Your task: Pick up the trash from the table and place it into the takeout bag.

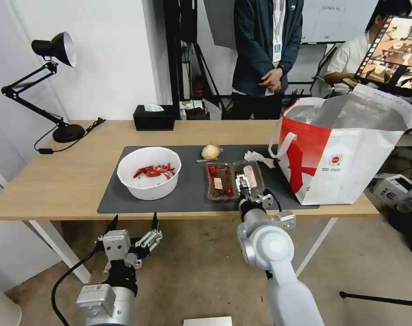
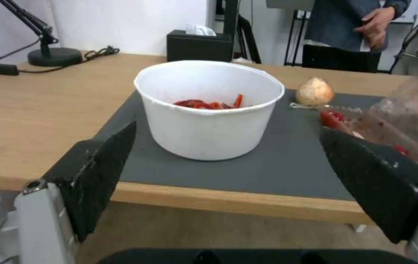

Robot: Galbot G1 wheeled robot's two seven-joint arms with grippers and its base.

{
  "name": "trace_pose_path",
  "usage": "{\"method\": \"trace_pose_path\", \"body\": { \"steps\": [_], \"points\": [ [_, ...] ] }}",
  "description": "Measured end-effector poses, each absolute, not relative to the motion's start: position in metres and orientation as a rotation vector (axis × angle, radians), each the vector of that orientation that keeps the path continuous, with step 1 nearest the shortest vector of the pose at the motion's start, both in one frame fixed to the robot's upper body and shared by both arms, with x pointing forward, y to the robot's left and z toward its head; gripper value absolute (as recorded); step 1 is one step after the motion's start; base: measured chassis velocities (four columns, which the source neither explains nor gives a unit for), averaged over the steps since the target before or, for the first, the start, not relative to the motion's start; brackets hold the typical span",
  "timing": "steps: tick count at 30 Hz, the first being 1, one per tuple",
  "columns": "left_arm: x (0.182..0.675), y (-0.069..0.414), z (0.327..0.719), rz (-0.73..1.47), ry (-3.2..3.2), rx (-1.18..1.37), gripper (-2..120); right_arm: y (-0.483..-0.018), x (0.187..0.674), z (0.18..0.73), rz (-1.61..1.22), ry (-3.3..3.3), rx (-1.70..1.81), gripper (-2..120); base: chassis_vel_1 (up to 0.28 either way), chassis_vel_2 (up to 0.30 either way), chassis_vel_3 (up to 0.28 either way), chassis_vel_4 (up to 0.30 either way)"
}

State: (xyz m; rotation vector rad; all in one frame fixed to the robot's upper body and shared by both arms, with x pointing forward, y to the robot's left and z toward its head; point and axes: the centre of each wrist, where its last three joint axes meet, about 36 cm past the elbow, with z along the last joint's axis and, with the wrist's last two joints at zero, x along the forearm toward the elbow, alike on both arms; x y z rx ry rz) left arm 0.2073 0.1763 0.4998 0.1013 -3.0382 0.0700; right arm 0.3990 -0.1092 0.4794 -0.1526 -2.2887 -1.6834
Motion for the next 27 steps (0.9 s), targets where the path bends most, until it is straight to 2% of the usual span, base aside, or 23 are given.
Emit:
{"method": "trace_pose_path", "body": {
  "steps": [7, 18, 22, 27],
  "points": [
    [0.207, 0.176, 0.500, 0.071, -3.040, 0.101, 100, -0.088, 0.393, 0.461, -1.367, -2.576, -0.023, 100, 0.000, 0.000, 0.000, 0.000],
    [0.207, 0.178, 0.499, 0.069, -3.056, 0.111, 100, -0.078, 0.388, 0.455, -1.253, -2.619, 0.029, 100, 0.000, 0.000, 0.000, 0.000],
    [0.208, 0.176, 0.500, 0.117, -3.057, 0.095, 100, -0.093, 0.370, 0.461, -1.228, -2.665, 0.061, 100, 0.000, 0.000, 0.000, 0.000],
    [0.212, 0.164, 0.504, 0.377, -3.004, -0.020, 100, -0.143, 0.356, 0.458, -0.948, -2.897, 0.141, 100, 0.000, 0.000, 0.000, 0.000]
  ]
}}
